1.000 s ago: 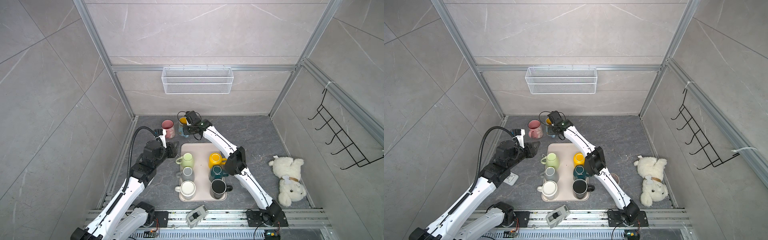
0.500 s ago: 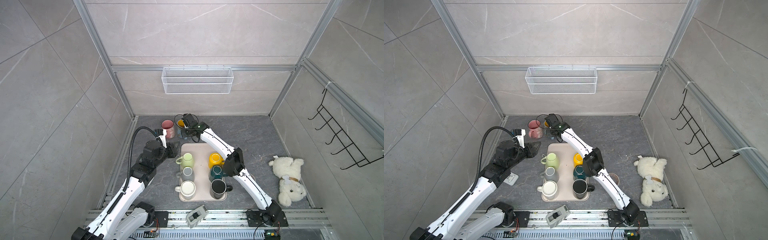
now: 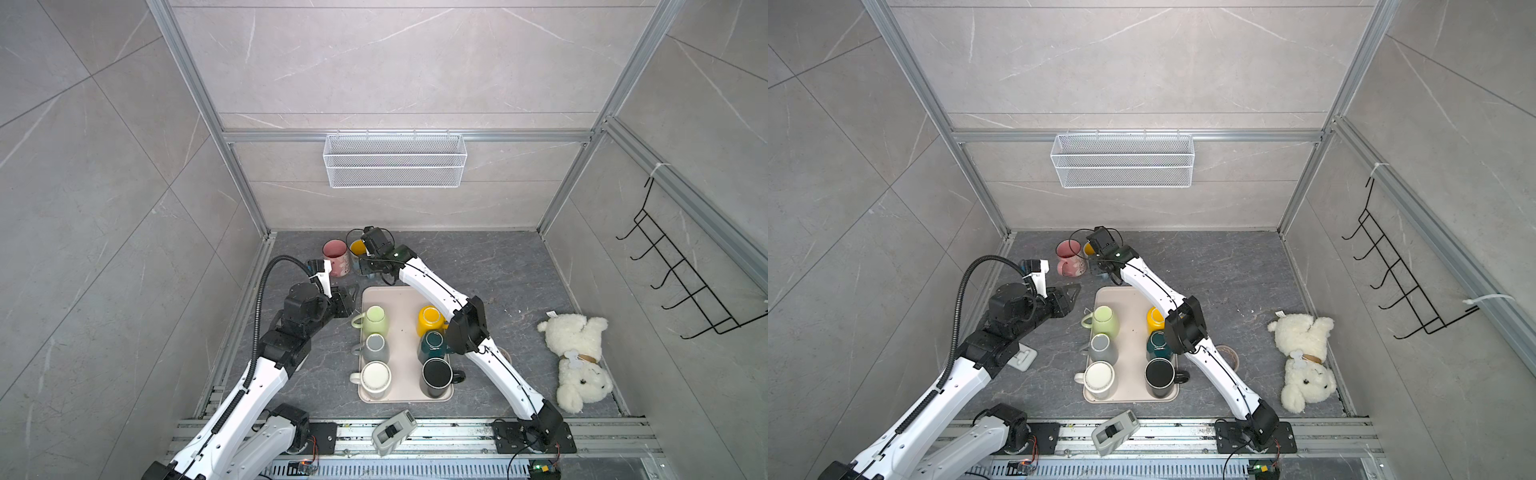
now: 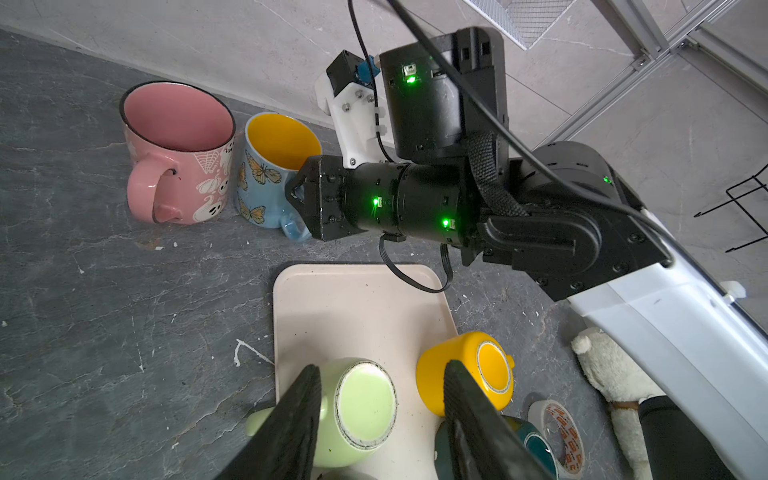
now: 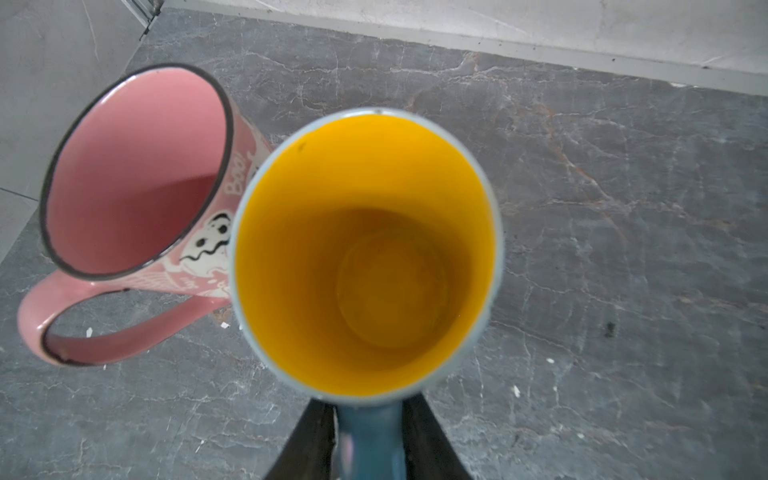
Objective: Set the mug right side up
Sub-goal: 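Lower the blue mug upright onto the table beside the pink mug with the right gripper, then open the right gripper to release the blue mug's handle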
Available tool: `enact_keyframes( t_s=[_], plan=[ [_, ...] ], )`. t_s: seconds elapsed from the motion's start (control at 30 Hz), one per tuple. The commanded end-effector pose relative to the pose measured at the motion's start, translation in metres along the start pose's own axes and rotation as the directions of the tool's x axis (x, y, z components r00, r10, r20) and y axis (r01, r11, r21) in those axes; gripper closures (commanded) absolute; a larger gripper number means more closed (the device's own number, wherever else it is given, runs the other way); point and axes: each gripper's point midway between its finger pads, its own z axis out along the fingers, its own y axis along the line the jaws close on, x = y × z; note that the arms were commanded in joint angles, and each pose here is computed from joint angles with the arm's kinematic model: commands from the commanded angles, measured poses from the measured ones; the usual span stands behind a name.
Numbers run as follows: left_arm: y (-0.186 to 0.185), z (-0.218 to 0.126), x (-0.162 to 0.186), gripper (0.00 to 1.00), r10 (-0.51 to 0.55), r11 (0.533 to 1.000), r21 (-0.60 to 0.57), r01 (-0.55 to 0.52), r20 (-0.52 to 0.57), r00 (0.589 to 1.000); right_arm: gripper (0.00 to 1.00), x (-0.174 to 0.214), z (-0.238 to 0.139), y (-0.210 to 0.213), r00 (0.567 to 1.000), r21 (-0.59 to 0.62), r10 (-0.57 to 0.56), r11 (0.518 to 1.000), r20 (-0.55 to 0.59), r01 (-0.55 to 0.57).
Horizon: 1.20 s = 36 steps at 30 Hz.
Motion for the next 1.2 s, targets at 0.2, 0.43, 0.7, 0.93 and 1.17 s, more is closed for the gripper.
enact_keyframes(
  t_s=[0.2,0.43,0.7,0.93,1.17],
  plan=[
    [-0.003,-0.009,-0.003,0.5,0.009,1.0,0.023,-0.01,0.029,1.0,0.67,-0.015,-0.014,0.017,0.999,-0.035,0.01,0.999,0.045,-0.009],
    [-0.004,-0.018,-0.002,0.5,0.008,1.0,0.024,-0.009,0.041,0.999,0.67,-0.011,-0.017,0.03,0.999,-0.088,0.048,0.995,0.022,-0.046],
    [-0.004,-0.028,-0.002,0.51,-0.005,0.999,0.032,0.003,0.058,0.998,0.67,-0.009,-0.024,0.039,0.998,-0.111,0.059,0.992,0.007,-0.058],
    [-0.005,-0.034,-0.001,0.51,-0.017,0.999,0.036,0.014,0.062,0.998,0.61,-0.009,-0.031,0.036,0.998,-0.091,0.058,0.994,-0.003,-0.058],
    [-0.002,-0.037,0.0,0.51,-0.037,0.999,0.013,0.036,0.046,0.998,0.42,-0.022,-0.055,0.031,0.999,-0.061,0.034,0.998,0.019,-0.033]
  ],
)
